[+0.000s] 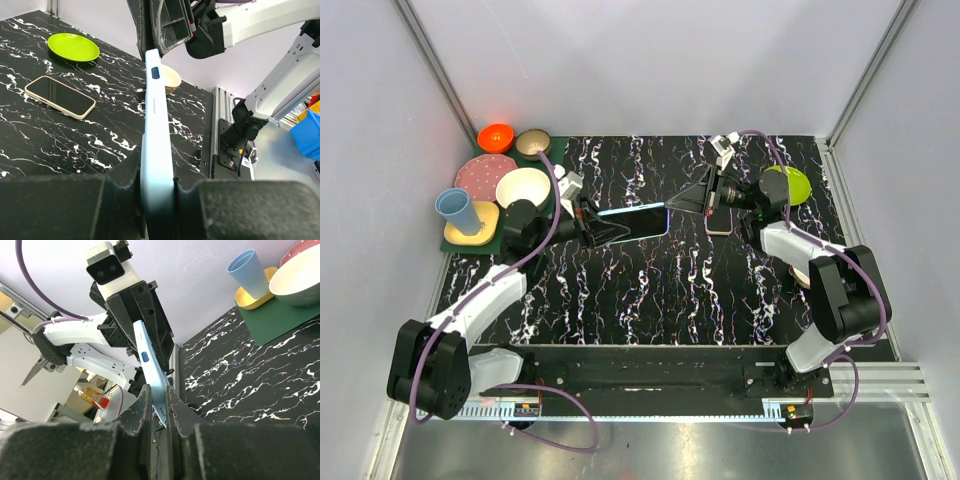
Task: Take the phone out of the phone case
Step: Remove the phone case from the phone.
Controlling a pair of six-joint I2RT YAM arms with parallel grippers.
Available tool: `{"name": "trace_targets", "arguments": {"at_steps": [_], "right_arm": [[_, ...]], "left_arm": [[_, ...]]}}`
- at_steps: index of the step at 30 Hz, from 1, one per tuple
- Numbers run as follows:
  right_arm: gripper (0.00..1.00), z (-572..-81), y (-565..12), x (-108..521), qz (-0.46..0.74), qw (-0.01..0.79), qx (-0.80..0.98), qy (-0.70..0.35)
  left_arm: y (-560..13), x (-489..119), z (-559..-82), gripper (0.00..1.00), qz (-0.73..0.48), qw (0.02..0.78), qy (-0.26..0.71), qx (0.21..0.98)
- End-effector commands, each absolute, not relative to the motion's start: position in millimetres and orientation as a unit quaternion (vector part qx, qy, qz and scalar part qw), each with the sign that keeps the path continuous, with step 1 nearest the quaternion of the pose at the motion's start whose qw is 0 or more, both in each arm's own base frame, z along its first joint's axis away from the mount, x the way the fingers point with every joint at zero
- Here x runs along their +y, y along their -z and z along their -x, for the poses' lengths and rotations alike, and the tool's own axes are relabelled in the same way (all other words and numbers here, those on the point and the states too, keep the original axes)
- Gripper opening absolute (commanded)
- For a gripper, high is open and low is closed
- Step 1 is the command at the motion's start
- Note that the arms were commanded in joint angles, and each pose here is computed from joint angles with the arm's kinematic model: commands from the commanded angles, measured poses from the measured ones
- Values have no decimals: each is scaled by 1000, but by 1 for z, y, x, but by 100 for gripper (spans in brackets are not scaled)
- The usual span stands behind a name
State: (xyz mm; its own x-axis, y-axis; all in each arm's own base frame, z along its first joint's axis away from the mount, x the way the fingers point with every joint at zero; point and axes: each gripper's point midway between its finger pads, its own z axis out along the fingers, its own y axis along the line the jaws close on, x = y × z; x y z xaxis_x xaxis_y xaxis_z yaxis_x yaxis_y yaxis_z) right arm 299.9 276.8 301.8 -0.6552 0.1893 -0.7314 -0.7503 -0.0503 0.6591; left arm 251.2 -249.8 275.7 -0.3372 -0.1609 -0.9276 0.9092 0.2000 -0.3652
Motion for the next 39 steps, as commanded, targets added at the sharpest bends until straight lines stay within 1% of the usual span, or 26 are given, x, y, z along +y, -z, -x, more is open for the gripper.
{"name": "trace_targets", "arguments": {"at_steps": [1,16,30,39], "right_arm": [[0,-307,-305,276,195,339,599,-699],[0,-311,-306,278,130,307,608,-720],[0,-312,-301,280,109,296,611,-726],[0,-319,-284,287,103,291,633,-710]], "left_arm": [[-315,-249,-234,0,-371,542,542,524],[-316,-248,-225,0,-386,548,543,506],[-317,-249,-216,0,-403,548,548,487],[-319,-249,-207,0,-415,546,556,470]]}}
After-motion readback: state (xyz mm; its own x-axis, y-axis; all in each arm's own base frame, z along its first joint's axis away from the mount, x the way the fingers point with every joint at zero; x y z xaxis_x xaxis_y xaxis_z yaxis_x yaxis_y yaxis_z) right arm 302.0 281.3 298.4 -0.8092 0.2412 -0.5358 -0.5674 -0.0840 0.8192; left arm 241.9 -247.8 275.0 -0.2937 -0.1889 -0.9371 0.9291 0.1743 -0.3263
